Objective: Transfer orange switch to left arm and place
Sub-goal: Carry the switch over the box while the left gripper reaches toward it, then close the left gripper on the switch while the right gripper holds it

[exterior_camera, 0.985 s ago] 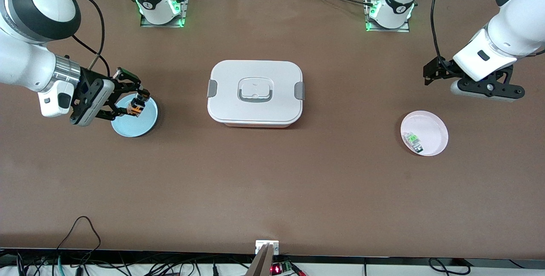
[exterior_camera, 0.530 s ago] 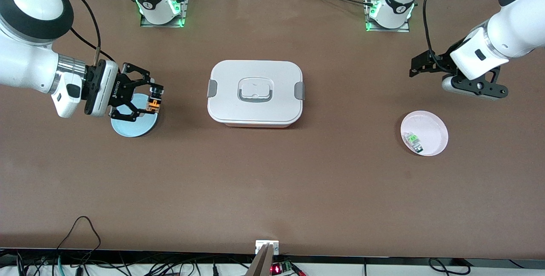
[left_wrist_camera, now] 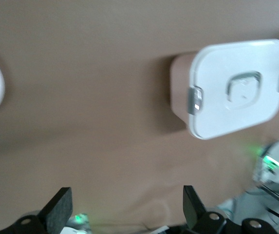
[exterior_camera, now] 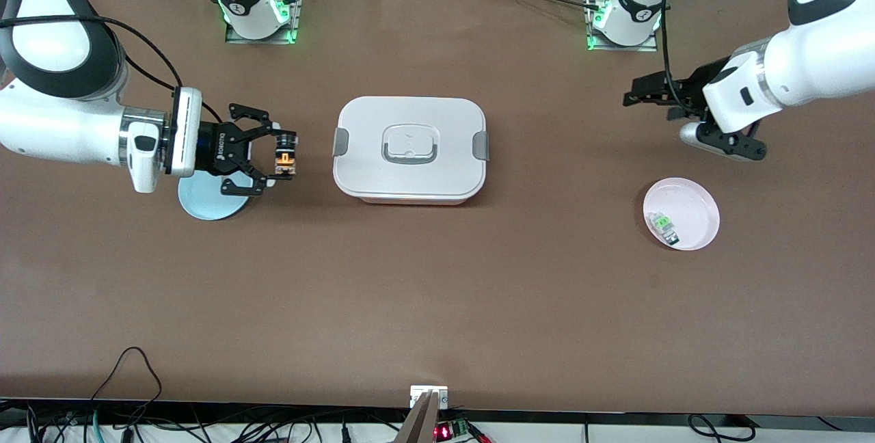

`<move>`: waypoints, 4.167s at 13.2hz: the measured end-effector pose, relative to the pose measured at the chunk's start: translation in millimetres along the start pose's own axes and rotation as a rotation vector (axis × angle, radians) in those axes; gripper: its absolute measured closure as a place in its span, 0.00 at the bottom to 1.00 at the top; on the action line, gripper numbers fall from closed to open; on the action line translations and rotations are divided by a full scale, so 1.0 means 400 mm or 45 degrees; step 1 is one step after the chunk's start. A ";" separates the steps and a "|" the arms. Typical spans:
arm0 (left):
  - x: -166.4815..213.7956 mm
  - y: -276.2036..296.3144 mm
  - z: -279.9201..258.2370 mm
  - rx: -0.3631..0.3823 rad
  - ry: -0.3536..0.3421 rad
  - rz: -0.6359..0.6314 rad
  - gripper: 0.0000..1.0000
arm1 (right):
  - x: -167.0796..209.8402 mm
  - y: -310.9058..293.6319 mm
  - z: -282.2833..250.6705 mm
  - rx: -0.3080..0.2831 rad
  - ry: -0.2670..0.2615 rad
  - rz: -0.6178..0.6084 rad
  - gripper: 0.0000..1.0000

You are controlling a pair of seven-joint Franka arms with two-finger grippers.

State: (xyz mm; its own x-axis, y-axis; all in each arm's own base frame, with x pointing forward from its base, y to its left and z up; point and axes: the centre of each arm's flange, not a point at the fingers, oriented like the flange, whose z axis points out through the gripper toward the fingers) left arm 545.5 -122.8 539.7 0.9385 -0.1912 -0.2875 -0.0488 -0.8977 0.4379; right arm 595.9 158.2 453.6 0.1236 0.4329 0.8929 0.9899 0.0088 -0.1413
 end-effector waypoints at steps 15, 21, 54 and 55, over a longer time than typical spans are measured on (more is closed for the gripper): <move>0.312 0.102 0.290 -1.172 -0.082 -0.222 0.00 | 0.169 -0.098 0.471 -0.143 0.211 -0.029 0.26; 0.324 0.201 0.342 -1.221 0.019 -0.226 0.06 | 0.209 -0.119 0.533 -0.154 0.253 0.009 0.26; 0.301 0.294 0.412 -1.222 0.034 -0.104 0.59 | 0.188 -0.085 0.518 -0.154 0.269 0.156 0.00; 0.301 0.294 0.412 -1.222 0.035 -0.104 0.59 | 0.166 -0.074 0.501 -0.152 0.247 0.155 0.00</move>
State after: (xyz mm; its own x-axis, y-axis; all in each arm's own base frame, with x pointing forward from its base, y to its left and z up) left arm 596.6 -316.8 416.2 0.9349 -0.1225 -0.3332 0.3060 -0.1980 0.9312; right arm 561.1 367.3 431.3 0.2422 0.2430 0.9393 0.9666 -0.1445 -0.2118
